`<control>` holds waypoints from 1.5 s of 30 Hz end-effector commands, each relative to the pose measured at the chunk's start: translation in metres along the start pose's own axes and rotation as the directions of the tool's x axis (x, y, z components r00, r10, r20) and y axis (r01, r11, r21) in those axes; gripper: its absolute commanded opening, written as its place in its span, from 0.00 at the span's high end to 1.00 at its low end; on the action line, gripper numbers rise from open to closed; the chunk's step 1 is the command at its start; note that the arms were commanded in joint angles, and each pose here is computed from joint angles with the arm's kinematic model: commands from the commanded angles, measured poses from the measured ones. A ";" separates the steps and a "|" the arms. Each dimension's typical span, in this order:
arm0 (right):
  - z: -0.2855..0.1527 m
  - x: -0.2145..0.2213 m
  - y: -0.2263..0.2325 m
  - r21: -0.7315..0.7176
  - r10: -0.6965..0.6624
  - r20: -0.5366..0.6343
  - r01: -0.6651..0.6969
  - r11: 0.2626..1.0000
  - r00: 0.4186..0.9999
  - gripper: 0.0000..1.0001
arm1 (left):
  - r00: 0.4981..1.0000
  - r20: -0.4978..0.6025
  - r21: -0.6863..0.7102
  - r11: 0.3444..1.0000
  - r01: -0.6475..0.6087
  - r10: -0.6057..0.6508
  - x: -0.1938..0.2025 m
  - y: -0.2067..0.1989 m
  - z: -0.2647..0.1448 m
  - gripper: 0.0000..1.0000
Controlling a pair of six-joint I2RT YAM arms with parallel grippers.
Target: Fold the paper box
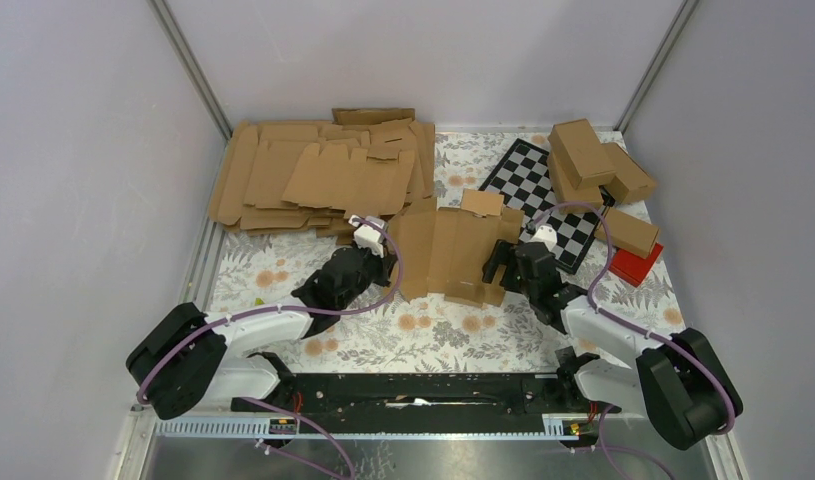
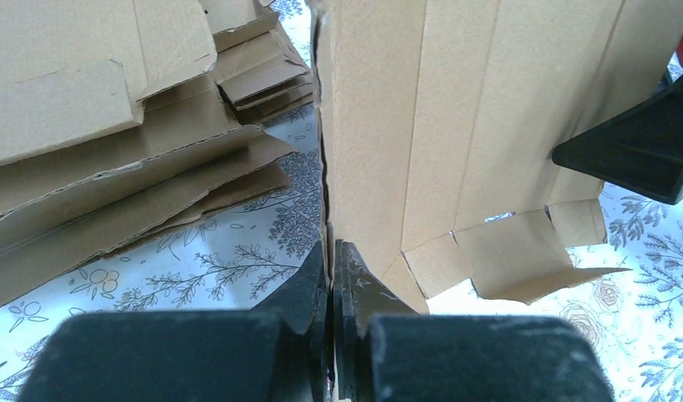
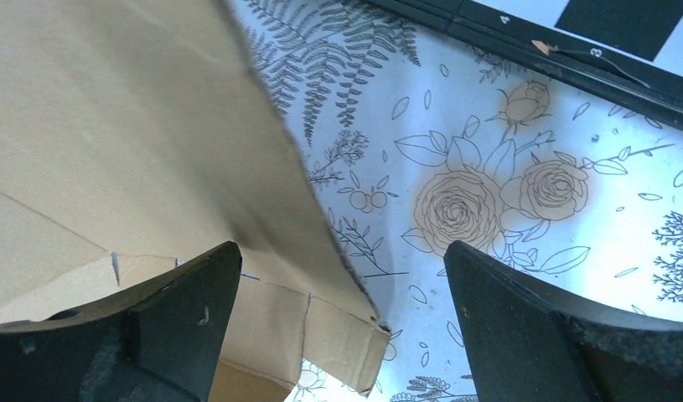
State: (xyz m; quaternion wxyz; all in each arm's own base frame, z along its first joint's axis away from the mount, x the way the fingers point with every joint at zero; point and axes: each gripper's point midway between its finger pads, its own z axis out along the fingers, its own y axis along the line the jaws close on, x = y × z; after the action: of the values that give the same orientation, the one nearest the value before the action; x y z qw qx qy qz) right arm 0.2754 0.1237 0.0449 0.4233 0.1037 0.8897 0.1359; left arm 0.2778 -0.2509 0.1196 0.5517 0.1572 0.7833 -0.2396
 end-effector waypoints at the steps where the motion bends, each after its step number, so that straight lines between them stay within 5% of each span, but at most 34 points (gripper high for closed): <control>1: 0.001 0.001 -0.001 0.004 0.054 -0.030 -0.054 0.999 0.998 0.02 | 0.997 0.073 -0.037 0.999 0.000 0.003 -0.025 0.003 0.003 1.00; 12: -0.007 -0.016 0.026 -0.155 -0.005 0.018 0.008 0.988 1.000 0.10 | 0.989 0.148 0.110 0.994 0.014 -0.030 -0.042 -0.022 -0.010 1.00; 22: -0.036 -0.035 0.066 -0.361 -0.036 0.064 0.057 0.931 0.997 0.20 | 0.987 0.069 0.175 0.976 0.132 -0.146 -0.058 -0.041 -0.024 1.00; 29: -0.048 -0.053 0.056 -0.319 -0.020 0.163 0.072 0.945 0.986 0.02 | 0.990 0.075 0.146 0.984 0.104 -0.115 -0.077 -0.037 -0.040 1.00; 34: -0.056 -0.065 0.046 -0.277 -0.001 0.227 0.065 0.959 0.974 0.00 | 0.991 0.053 0.168 0.979 0.113 -0.124 -0.080 -0.043 -0.043 1.00; 45: -0.041 -0.068 0.058 -0.267 0.183 0.067 -0.159 0.951 0.981 0.01 | 0.988 0.055 0.281 0.952 0.120 -0.141 -0.135 -0.074 -0.068 1.00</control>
State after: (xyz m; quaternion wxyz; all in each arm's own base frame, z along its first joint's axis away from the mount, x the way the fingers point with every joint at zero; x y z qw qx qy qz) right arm 0.2728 0.1436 0.1191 0.4763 0.0771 0.8401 0.2479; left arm 0.2391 -0.2653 0.2332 0.5243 0.1589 0.7576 -0.3549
